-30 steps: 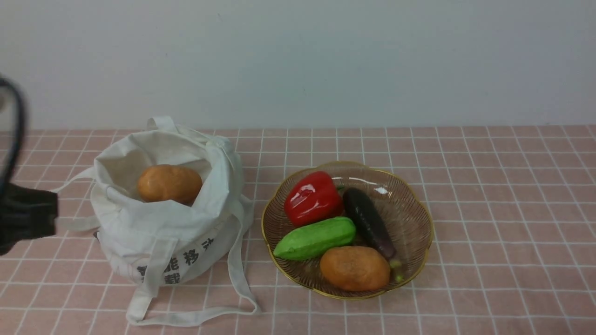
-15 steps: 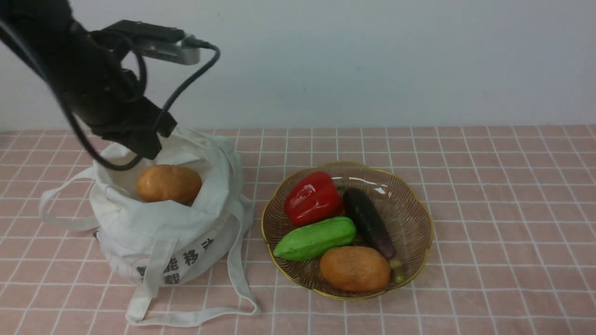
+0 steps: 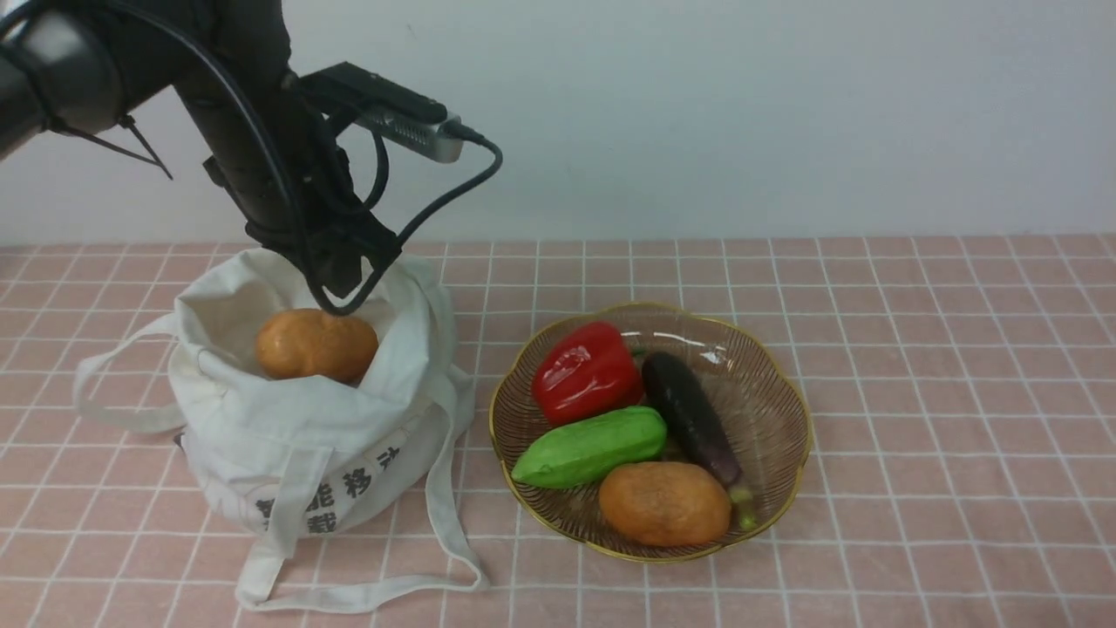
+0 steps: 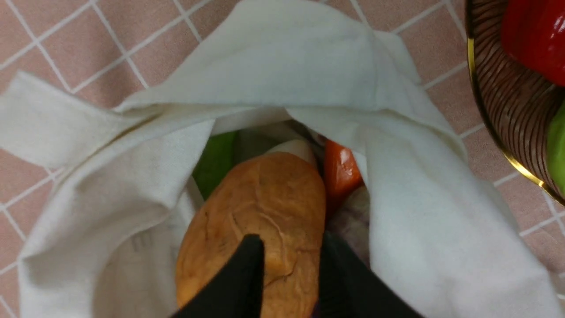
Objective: Take vegetables from bag on pink coffee tablecloth place on plate.
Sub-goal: 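Reach into the cloth bag and grasp the potato inside with the left gripper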
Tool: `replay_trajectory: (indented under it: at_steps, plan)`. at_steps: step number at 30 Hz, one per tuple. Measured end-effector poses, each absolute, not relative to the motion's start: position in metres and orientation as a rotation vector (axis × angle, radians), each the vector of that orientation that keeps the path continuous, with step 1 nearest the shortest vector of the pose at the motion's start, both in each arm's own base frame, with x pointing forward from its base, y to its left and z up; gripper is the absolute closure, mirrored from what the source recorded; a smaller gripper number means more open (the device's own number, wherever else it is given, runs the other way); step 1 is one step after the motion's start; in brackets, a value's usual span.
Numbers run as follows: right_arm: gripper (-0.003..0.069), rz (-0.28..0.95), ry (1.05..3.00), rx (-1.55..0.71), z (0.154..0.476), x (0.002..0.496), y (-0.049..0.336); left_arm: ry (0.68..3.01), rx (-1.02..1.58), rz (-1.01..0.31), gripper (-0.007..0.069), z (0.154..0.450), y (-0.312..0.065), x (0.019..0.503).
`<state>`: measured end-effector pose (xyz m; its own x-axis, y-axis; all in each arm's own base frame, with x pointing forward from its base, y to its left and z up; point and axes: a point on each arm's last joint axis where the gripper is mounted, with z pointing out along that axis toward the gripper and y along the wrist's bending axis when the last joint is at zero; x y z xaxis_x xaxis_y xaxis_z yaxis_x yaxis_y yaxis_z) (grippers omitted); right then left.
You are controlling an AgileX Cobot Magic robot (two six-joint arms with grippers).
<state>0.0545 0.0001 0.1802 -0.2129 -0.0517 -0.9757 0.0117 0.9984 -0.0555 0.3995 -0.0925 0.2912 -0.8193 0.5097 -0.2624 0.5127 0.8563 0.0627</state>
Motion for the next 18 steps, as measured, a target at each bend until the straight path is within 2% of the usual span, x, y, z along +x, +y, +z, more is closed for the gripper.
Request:
replay_trajectory:
  at_steps: [2,3,4,6,9,14,17,18]
  plan:
    - [0.0671,-0.057,1.784,-0.029,0.180,0.055,0.000,2.763,0.781,0.007,0.0291,0.290,-0.091,0.400]
    - [0.0671,-0.057,1.784,-0.029,0.180,0.055,0.000,2.764,0.782,0.009,0.0279,0.290,-0.091,0.400]
    - [0.0671,-0.057,1.784,-0.028,0.180,0.055,0.000,2.769,0.789,0.035,0.0186,0.288,-0.090,0.402]
    - [0.0671,-0.056,1.784,-0.027,0.180,0.055,0.000,2.784,0.802,0.069,0.0080,0.281,-0.088,0.405]
    - [0.0671,-0.055,1.784,-0.026,0.180,0.055,0.000,2.822,0.816,0.086,-0.0027,0.264,-0.089,0.411]
    - [0.0671,-0.055,1.784,-0.026,0.180,0.055,0.000,2.891,0.770,0.072,-0.0056,0.242,-0.090,0.416]
    - [0.0671,-0.055,1.784,-0.026,0.180,0.055,0.000,2.928,0.735,0.096,-0.0022,0.231,-0.088,0.416]
    - [0.0671,-0.055,1.784,-0.026,0.180,0.055,0.000,2.941,0.733,0.102,0.0021,0.228,-0.088,0.415]
